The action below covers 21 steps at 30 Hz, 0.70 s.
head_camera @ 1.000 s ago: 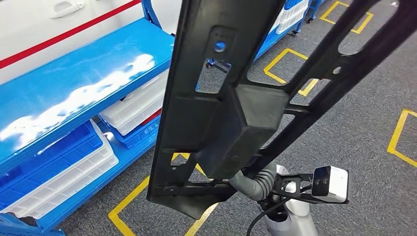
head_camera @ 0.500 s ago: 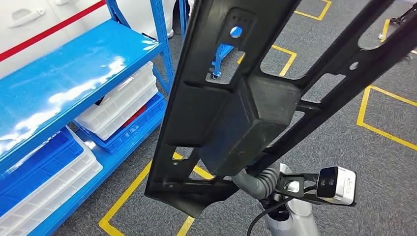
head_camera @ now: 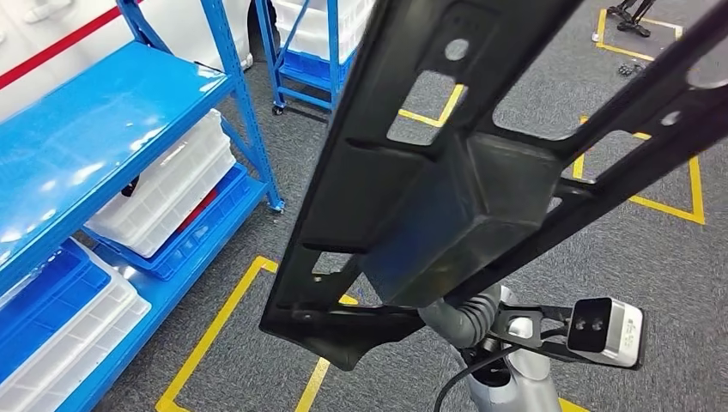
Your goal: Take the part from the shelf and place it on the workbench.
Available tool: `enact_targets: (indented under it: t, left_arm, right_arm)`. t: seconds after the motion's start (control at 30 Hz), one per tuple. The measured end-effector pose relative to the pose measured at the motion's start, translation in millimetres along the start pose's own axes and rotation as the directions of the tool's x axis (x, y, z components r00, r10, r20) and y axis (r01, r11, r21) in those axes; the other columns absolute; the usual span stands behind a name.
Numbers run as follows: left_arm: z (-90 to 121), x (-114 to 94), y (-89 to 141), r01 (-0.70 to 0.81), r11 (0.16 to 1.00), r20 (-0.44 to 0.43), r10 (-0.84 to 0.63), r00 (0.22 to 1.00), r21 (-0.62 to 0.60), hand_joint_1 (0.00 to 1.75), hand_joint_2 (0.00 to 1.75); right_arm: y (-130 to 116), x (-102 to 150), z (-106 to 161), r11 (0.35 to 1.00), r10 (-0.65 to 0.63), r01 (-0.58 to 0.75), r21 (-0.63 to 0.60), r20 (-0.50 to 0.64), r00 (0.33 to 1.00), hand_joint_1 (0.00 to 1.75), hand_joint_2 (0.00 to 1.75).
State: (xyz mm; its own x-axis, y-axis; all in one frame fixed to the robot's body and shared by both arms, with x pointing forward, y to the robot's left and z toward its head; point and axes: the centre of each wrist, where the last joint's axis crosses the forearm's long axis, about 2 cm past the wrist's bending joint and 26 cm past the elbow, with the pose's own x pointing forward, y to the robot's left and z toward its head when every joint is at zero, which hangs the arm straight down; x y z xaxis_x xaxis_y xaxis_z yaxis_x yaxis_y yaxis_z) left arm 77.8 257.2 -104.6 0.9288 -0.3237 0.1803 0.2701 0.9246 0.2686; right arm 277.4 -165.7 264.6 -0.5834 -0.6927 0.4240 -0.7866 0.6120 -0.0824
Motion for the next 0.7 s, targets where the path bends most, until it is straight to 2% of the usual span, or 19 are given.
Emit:
enact_targets:
  t: [0.23, 0.5, 0.7]
  left_arm:
    - [-1, 2, 8, 0.02, 0.992, -0.014, -0.018, 1.0, 0.121, 0.0, 1.75]
    - [-2, 1, 12, 0.029, 0.989, -0.02, -0.026, 0.999, 0.146, 0.0, 1.75]
    - [-3, 2, 15, 0.044, 0.976, -0.004, -0.044, 0.999, 0.212, 0.0, 1.75]
  right_arm:
    - [4, 4, 4, 0.996, 0.078, -0.078, -0.048, 0.002, 0.997, 1.75, 1.75]
    - [6, 8, 5, 0.993, 0.097, -0.096, -0.063, 0.01, 0.995, 1.75, 1.75]
    - [5, 12, 5, 0.988, 0.135, -0.134, -0.07, 0.006, 0.991, 1.75, 1.75]
